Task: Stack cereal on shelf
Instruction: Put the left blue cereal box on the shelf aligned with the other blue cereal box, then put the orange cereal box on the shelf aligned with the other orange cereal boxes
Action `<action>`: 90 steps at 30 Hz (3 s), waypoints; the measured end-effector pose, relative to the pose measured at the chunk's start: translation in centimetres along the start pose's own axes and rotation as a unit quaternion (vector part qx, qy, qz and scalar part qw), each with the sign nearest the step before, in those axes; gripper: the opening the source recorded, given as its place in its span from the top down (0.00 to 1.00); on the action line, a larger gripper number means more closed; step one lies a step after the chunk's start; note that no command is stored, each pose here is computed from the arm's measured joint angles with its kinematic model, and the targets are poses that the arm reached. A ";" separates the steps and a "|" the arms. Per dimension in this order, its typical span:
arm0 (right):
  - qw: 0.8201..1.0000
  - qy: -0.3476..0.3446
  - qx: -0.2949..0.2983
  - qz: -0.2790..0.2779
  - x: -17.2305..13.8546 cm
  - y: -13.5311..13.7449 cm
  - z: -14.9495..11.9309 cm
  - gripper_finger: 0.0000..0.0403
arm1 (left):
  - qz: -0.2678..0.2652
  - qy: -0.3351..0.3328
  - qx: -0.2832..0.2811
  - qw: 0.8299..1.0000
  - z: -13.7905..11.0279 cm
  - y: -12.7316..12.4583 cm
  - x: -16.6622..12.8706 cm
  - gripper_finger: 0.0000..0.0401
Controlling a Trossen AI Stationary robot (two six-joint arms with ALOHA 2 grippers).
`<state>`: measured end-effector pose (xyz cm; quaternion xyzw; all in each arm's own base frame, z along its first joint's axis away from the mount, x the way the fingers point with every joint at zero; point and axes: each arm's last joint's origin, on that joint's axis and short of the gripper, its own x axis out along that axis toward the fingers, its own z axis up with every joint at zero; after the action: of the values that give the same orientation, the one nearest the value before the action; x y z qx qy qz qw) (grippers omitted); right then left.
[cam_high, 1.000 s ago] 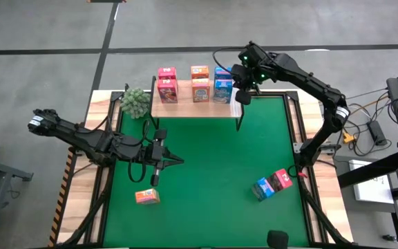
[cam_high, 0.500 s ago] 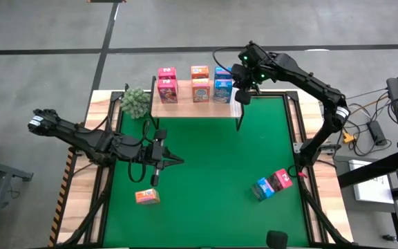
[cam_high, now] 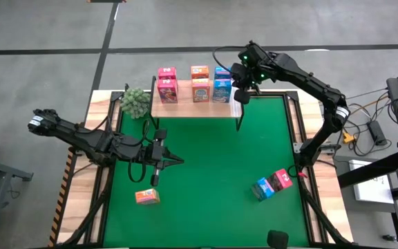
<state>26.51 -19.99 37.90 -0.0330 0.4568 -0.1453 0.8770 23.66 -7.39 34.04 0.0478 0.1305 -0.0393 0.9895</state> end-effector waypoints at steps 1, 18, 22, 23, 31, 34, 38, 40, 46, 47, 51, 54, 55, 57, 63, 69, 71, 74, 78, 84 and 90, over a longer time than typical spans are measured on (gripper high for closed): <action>1.000 0.001 0.000 0.001 0.0 0.0 0.0 0.97 | 0.000 0.000 0.000 1.000 0.0 0.0 0.0 1.00; 0.990 -0.138 0.008 -0.021 -3.9 0.1 1.5 0.97 | 0.000 0.000 0.001 1.000 0.0 0.0 0.0 1.00; 0.984 -0.176 -0.002 0.012 -2.7 -0.1 2.3 0.97 | 0.000 0.000 0.004 1.000 0.0 0.0 0.0 1.00; 0.984 -0.176 -0.003 0.015 -2.2 -0.2 2.4 0.97 | 0.000 0.000 0.004 1.000 0.0 0.0 0.0 1.00; 0.986 -0.161 -0.006 0.031 1.0 -0.5 2.7 0.97 | 0.000 0.004 0.005 1.000 -0.1 0.0 0.0 1.00; 0.987 -0.156 -0.005 0.033 1.4 -0.5 2.7 0.97 | 0.000 0.004 0.005 1.000 -0.1 0.0 0.0 1.00; 0.987 -0.154 -0.004 0.034 1.5 -0.5 2.7 0.97 | 0.000 0.005 0.004 1.000 -0.1 0.0 0.0 1.00; 0.988 -0.154 -0.004 0.034 1.5 -0.5 2.7 0.97 | 0.000 0.006 0.004 1.000 -0.2 0.0 0.0 1.00; 0.989 -0.145 -0.002 0.038 1.6 -0.5 2.5 0.97 | 0.000 0.008 0.002 1.000 -0.3 0.0 0.1 1.00; 0.989 -0.142 -0.001 0.039 1.6 -0.4 2.5 0.97 | 0.000 0.008 0.002 1.000 -0.3 0.0 0.1 1.00; 0.990 -0.133 0.001 0.044 1.7 -0.4 2.3 0.97 | 0.000 0.008 0.002 1.000 -0.3 0.0 0.1 1.00; 0.990 -0.131 0.001 0.044 1.7 -0.3 2.2 0.97 | -0.001 0.008 0.002 1.000 -0.3 0.0 0.1 1.00; 0.991 -0.130 0.001 0.044 1.7 -0.3 2.2 0.97 | 0.000 0.007 0.002 1.000 -0.3 0.0 0.1 1.00; 0.991 -0.126 0.002 0.035 1.7 -0.4 2.2 0.97 | 0.000 0.007 0.002 1.000 -0.3 0.0 0.1 1.00; 0.993 -0.120 0.004 0.021 1.7 -0.5 2.2 0.97 | 0.000 0.007 0.002 1.000 -0.3 0.0 0.1 1.00; 0.993 -0.120 0.005 0.021 1.7 -0.5 2.2 0.97 | 0.000 0.007 0.002 1.000 -0.3 0.0 0.1 1.00; 0.992 -0.121 0.007 0.021 1.7 -0.5 2.2 0.97 | 0.000 0.007 0.002 1.000 -0.3 0.0 0.1 1.00; 0.992 -0.124 0.009 0.019 1.5 -0.4 2.2 0.97 | -0.001 0.007 0.002 1.000 -0.3 0.0 0.1 1.00; 0.991 -0.132 0.012 0.016 0.9 -0.5 2.4 0.97 | -0.001 0.007 0.002 1.000 -0.3 0.0 0.1 1.00; 0.988 -0.152 0.005 0.018 -0.8 0.4 2.8 0.97 | -0.001 0.008 -0.008 1.000 -0.3 0.0 0.1 1.00; 0.983 -0.177 -0.030 0.050 -3.3 3.9 3.4 0.97 | 0.000 0.008 -0.049 0.999 -0.3 0.0 0.1 1.00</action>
<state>28.38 -15.56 41.76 -0.0612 0.2995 -0.0797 0.9488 23.64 -7.41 33.70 -0.0007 0.1399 -0.0329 0.9896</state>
